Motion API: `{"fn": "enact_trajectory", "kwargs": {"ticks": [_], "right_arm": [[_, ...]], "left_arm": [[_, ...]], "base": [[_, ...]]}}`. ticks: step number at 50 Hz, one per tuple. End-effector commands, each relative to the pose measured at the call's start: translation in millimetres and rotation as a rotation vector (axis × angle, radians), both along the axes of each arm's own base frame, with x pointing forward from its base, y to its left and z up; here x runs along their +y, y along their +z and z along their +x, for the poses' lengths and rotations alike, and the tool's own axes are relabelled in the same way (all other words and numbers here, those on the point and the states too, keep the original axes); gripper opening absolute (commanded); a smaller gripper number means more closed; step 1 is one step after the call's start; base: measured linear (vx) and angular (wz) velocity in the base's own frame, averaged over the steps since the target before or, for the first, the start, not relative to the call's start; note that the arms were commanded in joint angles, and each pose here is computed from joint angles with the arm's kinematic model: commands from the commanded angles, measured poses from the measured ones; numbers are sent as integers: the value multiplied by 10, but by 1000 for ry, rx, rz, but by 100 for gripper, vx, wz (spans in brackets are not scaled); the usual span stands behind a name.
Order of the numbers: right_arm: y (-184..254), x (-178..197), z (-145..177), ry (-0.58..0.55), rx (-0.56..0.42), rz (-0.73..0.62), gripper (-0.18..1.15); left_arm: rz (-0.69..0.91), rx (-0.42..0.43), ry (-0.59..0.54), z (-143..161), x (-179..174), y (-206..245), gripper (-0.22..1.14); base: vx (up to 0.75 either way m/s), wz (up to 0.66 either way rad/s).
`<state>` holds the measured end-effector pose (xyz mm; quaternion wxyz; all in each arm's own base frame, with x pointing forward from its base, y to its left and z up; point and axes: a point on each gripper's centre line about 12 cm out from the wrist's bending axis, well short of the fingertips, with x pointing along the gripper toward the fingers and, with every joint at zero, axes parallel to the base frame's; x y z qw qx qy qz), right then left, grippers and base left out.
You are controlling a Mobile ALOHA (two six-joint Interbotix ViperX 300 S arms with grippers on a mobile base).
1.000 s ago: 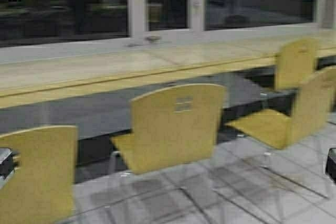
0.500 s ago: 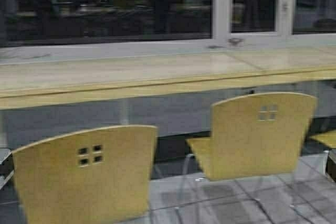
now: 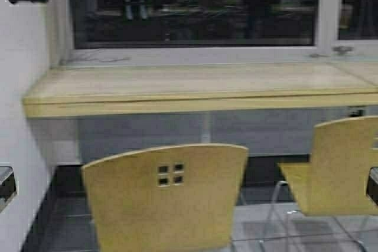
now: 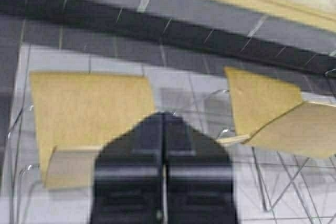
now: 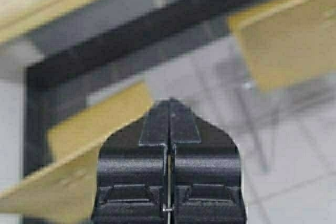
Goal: Push the chairs under the table
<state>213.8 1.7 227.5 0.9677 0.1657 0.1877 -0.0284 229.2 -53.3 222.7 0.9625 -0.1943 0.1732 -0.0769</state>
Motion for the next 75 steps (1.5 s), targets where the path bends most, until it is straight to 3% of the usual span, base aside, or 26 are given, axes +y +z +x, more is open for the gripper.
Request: {"fn": "enact_trajectory", "kwargs": {"ticks": [1,6,11,17,24,31,40,47,53,58,67,71,75], "right_arm": [[70,4,48,-9,-4,27,4],[34,4,49,-22,13,58,4],[-64,9,67,-50,53,125,5],[-204,11,177,-93,118,208,6],[-329,130,447,-87,185,259,6],[-493,501,938,-10,267,272,6],[-994,1105,1544,3,426,362,6],[-1391,1291,1694,-73,519,451,6],[-1621,1352,1715,-124,564,491,10],[-1711,1368,1789,-161,563,526,23],[-1751,1421,2011,-219,521,607,81],[-1810,1422,2039,-280,528,671,101],[-1927,1396,1990,-378,557,751,104]], "left_arm": [[-15,35,-26,206,-137,13,3],[-52,112,-35,341,-271,-125,3],[-130,248,-32,446,-502,-405,4],[-216,408,39,666,-703,-827,4],[-295,511,115,825,-919,-1234,4],[-439,553,245,894,-1104,-1521,4],[-489,562,288,1016,-1307,-1690,4],[-517,578,345,1143,-1358,-1861,6],[-537,587,378,1260,-1418,-1993,20],[-552,592,398,1350,-1468,-2096,42],[-637,596,478,1500,-1532,-2205,84],[-661,605,505,1551,-1547,-2266,91],[-664,620,509,1587,-1582,-2328,91]], "base": [[5,31],[5,29],[6,24],[5,18],[3,11],[1,1],[0,-6],[-1,-7],[-1,-6],[-1,-2],[1,4],[1,6],[1,4]]}}
